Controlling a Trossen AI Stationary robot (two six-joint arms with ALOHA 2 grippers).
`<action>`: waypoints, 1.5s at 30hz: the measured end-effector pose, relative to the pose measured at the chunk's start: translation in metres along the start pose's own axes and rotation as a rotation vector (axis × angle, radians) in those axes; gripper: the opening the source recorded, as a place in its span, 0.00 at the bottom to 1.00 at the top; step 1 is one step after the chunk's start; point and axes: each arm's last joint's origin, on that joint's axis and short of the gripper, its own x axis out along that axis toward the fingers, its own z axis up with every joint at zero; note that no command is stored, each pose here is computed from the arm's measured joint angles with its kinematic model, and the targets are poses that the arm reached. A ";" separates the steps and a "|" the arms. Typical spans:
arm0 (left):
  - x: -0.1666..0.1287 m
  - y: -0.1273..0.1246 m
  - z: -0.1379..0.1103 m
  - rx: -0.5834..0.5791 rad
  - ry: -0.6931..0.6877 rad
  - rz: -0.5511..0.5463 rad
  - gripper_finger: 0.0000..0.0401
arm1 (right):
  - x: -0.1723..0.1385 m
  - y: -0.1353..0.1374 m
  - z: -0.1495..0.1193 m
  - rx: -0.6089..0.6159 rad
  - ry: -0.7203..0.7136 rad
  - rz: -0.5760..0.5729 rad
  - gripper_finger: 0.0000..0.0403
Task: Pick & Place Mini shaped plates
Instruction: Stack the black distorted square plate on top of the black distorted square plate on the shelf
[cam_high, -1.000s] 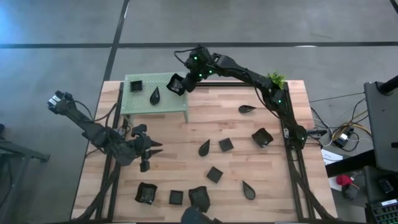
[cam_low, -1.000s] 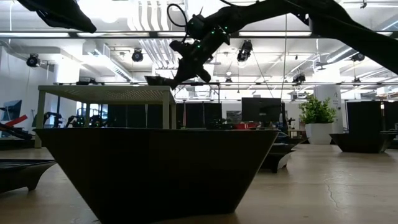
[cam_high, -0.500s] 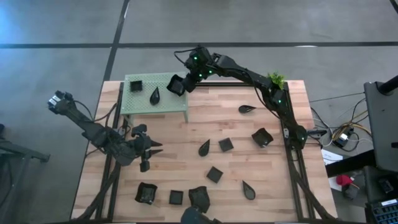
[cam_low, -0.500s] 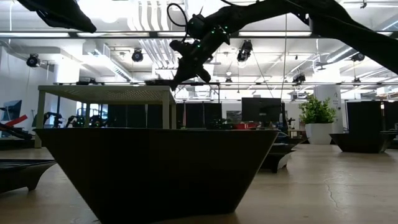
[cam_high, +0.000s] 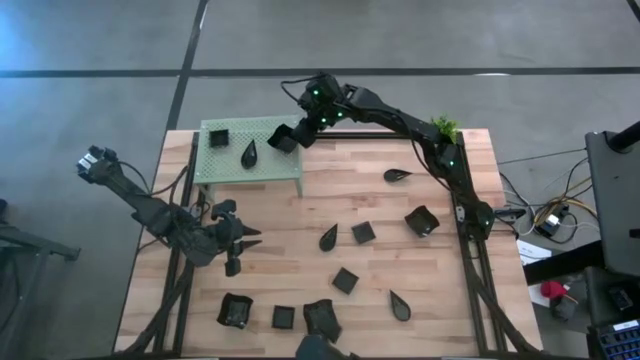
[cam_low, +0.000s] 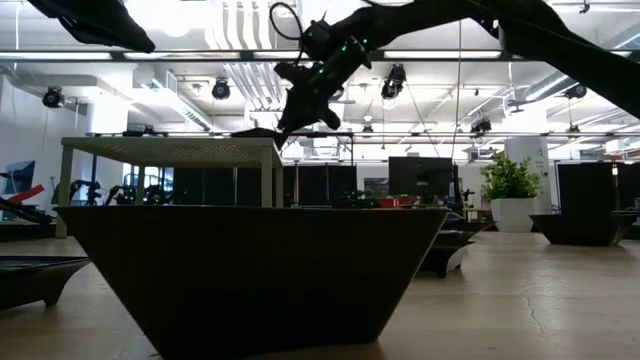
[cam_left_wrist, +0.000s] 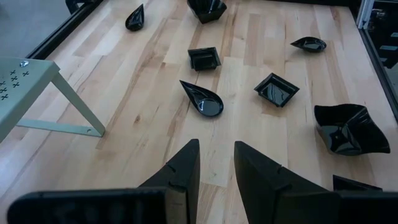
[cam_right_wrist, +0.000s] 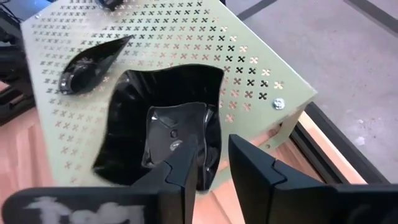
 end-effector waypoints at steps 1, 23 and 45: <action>0.000 0.000 0.000 -0.001 0.000 0.000 0.23 | -0.007 0.002 0.001 -0.013 0.002 0.000 0.22; 0.002 -0.022 -0.016 0.172 0.193 -0.257 0.23 | -0.181 0.164 -0.031 -0.423 -0.113 -0.057 0.02; 0.022 -0.085 -0.090 0.222 0.585 -0.271 0.23 | -0.199 0.257 -0.086 -0.632 -0.073 0.165 0.02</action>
